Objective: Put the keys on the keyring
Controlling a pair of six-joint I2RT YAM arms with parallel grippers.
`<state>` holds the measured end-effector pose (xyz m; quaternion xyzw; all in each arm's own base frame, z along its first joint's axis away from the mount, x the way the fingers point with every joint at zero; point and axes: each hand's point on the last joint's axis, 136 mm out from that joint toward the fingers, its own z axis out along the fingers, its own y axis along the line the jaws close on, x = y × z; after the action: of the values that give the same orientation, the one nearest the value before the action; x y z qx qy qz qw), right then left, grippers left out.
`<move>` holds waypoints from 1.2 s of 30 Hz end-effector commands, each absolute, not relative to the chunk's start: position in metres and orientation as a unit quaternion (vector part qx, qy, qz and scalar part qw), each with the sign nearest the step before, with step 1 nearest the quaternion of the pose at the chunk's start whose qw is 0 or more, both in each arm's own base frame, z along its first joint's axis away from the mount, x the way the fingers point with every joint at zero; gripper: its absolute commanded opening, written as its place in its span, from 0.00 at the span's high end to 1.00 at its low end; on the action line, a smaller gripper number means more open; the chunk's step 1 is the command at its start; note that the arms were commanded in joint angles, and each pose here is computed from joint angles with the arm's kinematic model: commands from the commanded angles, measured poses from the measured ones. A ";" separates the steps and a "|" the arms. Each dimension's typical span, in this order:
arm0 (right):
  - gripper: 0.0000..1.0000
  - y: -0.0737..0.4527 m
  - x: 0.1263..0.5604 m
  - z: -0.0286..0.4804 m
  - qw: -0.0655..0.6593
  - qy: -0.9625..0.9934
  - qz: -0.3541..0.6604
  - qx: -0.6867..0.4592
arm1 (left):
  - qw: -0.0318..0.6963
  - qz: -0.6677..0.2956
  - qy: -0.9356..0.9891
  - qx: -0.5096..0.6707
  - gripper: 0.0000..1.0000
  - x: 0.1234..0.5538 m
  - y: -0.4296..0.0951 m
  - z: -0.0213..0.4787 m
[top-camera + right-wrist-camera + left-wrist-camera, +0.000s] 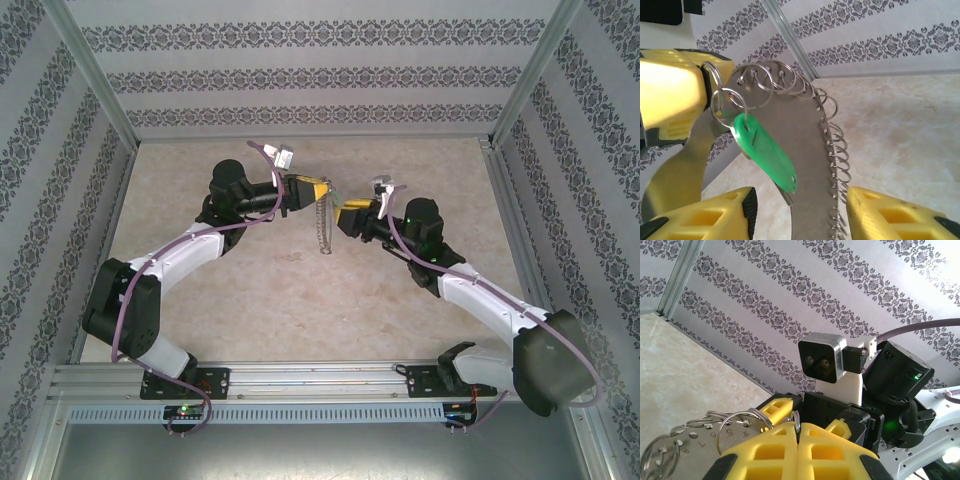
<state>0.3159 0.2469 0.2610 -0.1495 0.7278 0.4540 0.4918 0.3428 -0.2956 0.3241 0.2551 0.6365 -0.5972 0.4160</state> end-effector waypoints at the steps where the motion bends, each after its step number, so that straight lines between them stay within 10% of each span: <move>1: 0.49 0.253 0.319 0.281 0.517 0.711 0.447 -0.166 | 0.446 -0.600 0.605 0.273 1.00 0.335 -0.297 0.346; 13: 0.53 0.272 0.328 0.281 0.505 0.713 0.450 -0.184 | 0.444 -0.600 0.606 0.274 1.00 0.335 -0.300 0.346; 26: 0.97 0.279 0.311 0.274 0.489 0.716 0.451 -0.212 | 0.457 -0.594 0.606 0.267 1.00 0.340 -0.300 0.349; 36: 1.00 0.288 0.299 0.273 0.475 0.713 0.458 -0.236 | 0.463 -0.591 0.605 0.263 1.00 0.343 -0.300 0.350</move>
<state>0.3096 0.2802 0.2620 -0.2078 0.7281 0.4484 0.4749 0.3467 -0.2982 0.3246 0.2433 0.6398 -0.5919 0.4257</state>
